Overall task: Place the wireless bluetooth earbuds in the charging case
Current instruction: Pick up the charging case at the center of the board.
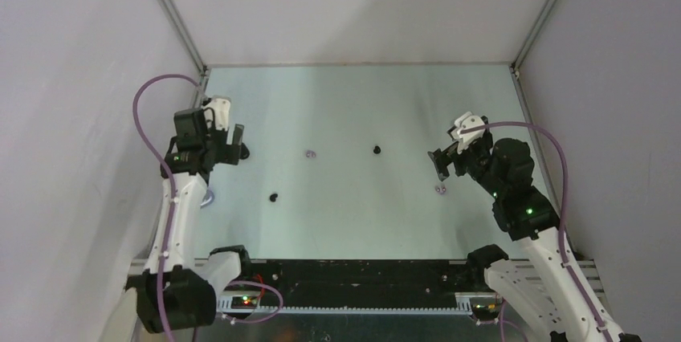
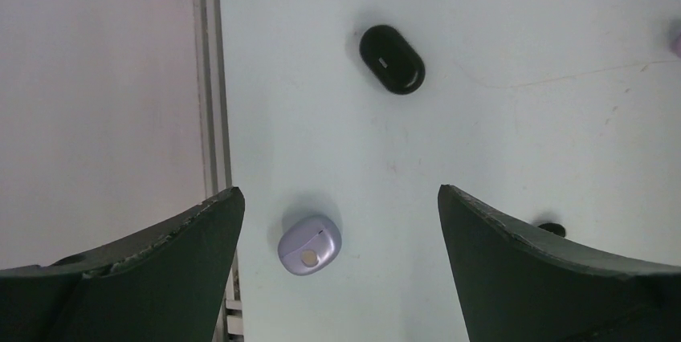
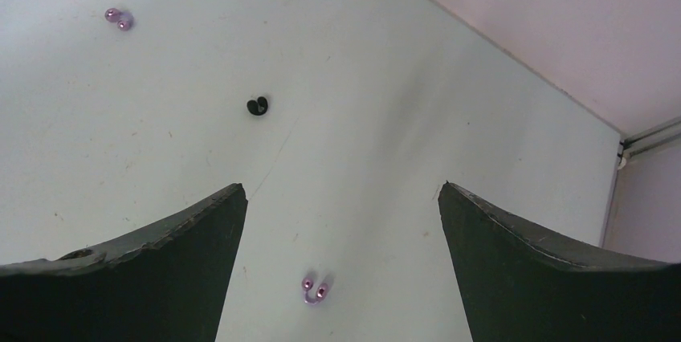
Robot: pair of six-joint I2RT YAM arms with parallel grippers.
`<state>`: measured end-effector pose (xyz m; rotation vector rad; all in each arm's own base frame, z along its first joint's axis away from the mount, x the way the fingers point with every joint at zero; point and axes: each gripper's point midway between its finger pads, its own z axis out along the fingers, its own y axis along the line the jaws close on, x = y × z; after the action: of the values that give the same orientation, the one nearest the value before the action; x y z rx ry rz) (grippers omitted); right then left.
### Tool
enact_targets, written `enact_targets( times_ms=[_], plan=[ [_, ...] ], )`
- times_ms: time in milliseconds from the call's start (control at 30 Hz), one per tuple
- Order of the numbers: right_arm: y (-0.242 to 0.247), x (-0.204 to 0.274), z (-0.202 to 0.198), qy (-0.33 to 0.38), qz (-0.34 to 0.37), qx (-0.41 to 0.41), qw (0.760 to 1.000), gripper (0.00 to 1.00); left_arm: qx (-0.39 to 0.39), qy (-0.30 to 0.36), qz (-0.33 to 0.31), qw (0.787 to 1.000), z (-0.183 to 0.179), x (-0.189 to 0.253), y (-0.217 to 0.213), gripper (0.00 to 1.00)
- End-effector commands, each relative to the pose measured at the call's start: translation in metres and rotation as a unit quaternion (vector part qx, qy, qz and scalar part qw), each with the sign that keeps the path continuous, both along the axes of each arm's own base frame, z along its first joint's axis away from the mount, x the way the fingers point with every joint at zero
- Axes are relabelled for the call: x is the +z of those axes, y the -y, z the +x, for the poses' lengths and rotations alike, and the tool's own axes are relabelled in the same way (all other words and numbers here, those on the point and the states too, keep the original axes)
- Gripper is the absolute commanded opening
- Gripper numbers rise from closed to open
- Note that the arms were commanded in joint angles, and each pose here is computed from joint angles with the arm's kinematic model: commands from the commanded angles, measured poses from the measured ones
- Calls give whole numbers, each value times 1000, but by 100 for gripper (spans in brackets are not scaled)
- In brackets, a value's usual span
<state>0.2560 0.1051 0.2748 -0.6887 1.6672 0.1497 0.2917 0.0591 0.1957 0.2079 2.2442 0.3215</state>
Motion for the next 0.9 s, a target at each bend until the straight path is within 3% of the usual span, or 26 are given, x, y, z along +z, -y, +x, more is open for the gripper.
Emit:
enact_targets(
  times_ms=[0,100,300,867],
  plan=[
    [-5,4,2,15,-4,11,1000,95,-5,-32,-17,999,4,-13,-21,99],
    [-9,1,2,9,-6,18,1000,95,0,-39,-41,998,-3,-19,-37,99],
    [-13,-8,7,-6,-11,21,1000,94,10,-50,-29,998,-30,-37,-60,99],
    [-19,-35,19,-44,-25,24,998,95,12,-106,-18,994,-63,-113,-63,99]
  ],
)
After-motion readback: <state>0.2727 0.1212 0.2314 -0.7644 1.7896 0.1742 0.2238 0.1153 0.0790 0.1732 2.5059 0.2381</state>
